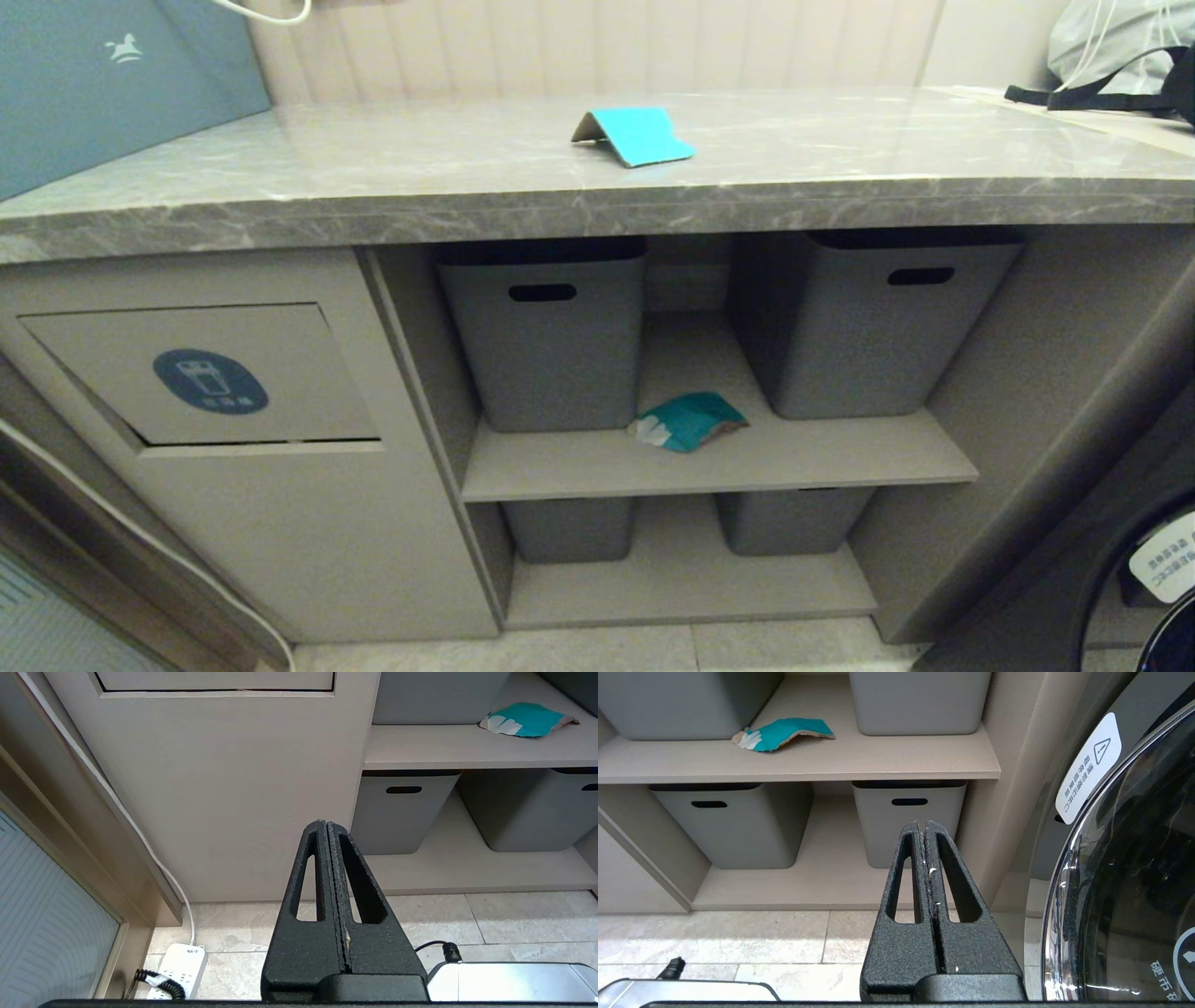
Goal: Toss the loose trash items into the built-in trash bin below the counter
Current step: Pick up the garbage
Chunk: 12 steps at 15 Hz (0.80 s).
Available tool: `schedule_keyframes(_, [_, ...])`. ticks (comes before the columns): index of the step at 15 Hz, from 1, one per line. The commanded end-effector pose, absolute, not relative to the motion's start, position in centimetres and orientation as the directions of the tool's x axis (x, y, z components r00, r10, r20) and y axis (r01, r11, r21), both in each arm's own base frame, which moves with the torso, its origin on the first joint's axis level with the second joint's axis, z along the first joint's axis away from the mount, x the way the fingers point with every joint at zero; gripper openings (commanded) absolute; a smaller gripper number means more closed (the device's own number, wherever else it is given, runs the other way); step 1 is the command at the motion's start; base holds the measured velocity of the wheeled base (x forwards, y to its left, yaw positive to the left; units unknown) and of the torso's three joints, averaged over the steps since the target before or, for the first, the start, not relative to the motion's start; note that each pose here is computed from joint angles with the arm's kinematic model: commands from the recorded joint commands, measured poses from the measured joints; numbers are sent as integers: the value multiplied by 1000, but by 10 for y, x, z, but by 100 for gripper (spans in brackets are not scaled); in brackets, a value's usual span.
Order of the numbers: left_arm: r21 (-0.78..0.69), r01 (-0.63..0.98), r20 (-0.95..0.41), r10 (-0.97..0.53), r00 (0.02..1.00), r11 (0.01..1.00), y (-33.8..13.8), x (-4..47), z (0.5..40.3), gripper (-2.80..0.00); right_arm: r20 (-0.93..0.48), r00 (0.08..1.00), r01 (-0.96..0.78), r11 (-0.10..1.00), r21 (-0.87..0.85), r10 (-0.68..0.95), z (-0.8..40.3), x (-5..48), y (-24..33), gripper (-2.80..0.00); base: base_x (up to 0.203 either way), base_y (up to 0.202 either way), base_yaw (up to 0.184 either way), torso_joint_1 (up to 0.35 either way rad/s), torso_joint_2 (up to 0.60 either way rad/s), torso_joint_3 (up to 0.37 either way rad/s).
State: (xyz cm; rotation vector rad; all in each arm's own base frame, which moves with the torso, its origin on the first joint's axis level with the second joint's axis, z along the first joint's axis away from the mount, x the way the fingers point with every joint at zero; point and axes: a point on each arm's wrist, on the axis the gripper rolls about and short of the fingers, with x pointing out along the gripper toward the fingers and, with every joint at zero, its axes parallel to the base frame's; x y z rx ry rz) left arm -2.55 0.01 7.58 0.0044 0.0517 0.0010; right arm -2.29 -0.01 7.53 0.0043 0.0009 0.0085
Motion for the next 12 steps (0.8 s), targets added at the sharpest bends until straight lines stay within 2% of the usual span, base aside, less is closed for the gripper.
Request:
schedule_keyframes(1, [5, -1, -54, 2, 999, 1000, 0, -25, 76, -280, 0, 1000, -9, 1000, 5, 9, 75, -23, 0, -280, 0, 0, 0, 0, 0, 0])
schedule_keyframes(7, [8, 0, -54, 0, 999, 1000, 0, -25, 76, -280, -2, 1000, -9, 1000, -2, 9, 75, -23, 0, -280, 0, 0, 0, 5, -19, -15])
schedule_keyframes(10, [6, 0, -54, 0, 999, 1000, 0, -25, 76, -280, 0, 1000, -8, 1000, 3, 8, 75, -23, 0, -280, 0, 0, 0, 58, -209, -247])
schedule_keyframes(12, [6, 0, -54, 0, 999, 1000, 0, -25, 76, -280, 0, 1000, -8, 1000, 3, 8, 75, -23, 0, -280, 0, 0, 0, 161, -448, -298])
